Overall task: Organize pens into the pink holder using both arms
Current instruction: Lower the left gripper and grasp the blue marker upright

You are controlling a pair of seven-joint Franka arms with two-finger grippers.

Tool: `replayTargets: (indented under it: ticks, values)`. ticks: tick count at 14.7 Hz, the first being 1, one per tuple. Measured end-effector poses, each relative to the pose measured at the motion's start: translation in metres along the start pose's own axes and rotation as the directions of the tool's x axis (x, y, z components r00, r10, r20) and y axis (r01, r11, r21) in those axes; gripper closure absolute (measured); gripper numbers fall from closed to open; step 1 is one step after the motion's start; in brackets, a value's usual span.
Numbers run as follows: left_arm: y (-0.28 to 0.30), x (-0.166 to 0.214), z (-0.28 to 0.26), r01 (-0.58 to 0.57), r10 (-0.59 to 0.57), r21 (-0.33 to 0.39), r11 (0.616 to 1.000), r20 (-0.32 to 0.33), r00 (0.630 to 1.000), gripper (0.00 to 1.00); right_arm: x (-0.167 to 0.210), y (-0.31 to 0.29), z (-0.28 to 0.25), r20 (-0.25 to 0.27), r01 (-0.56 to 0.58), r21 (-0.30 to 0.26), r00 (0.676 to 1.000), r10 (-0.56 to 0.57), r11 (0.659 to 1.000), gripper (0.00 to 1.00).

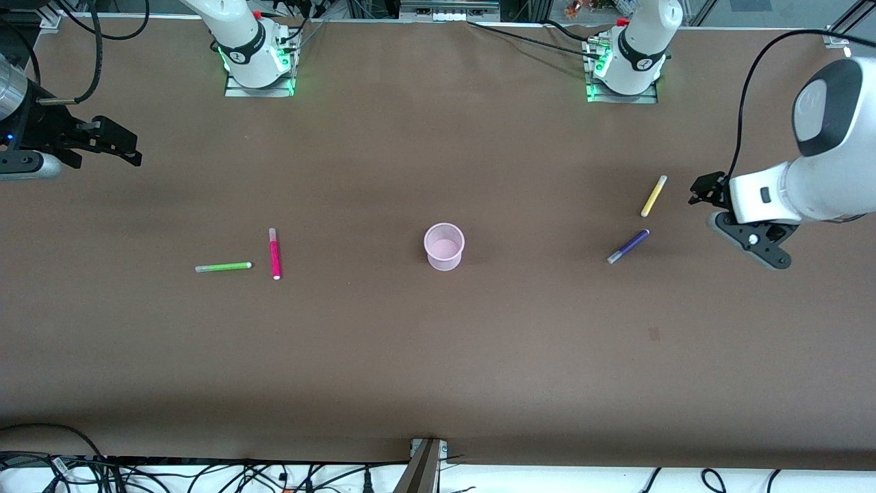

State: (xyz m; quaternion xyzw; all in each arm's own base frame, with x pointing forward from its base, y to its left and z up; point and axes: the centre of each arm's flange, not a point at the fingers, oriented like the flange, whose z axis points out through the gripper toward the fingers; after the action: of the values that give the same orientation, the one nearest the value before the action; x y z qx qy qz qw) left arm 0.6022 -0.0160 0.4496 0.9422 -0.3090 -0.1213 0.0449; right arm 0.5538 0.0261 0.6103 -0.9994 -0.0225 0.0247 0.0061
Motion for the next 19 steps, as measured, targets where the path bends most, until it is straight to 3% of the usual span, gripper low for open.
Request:
replayTargets:
  ticks: [4, 9, 14, 16, 19]
  values:
    - [-0.018, -0.003, 0.075, -0.058, 0.059, -0.031, 0.998, 0.012, 0.998, 0.00, 0.000, 0.000, 0.000, 0.000, 0.001, 0.000, 1.000, -0.001, 1.000, 0.00]
    - [-0.002, -0.006, 0.169, -0.086, 0.085, -0.008, 0.996, -0.014, 0.996, 0.00, 0.000, -0.004, 0.000, -0.001, 0.007, 0.000, 1.000, -0.007, 1.000, 0.00]
    - [0.010, -0.016, 0.218, -0.093, 0.093, 0.006, 0.996, -0.029, 0.995, 0.00, 0.000, -0.006, 0.000, -0.001, 0.010, 0.000, 1.000, -0.010, 1.000, 0.00]
    - [0.010, -0.016, 0.234, -0.094, 0.094, 0.000, 0.996, -0.024, 0.995, 0.05, 0.000, -0.010, 0.000, -0.001, 0.018, -0.001, 1.000, -0.018, 1.000, 0.00]
    - [0.006, -0.011, 0.258, -0.094, 0.094, -0.002, 0.996, -0.027, 0.995, 0.31, 0.000, -0.013, 0.000, -0.001, 0.024, -0.001, 1.000, -0.024, 1.000, 0.00]
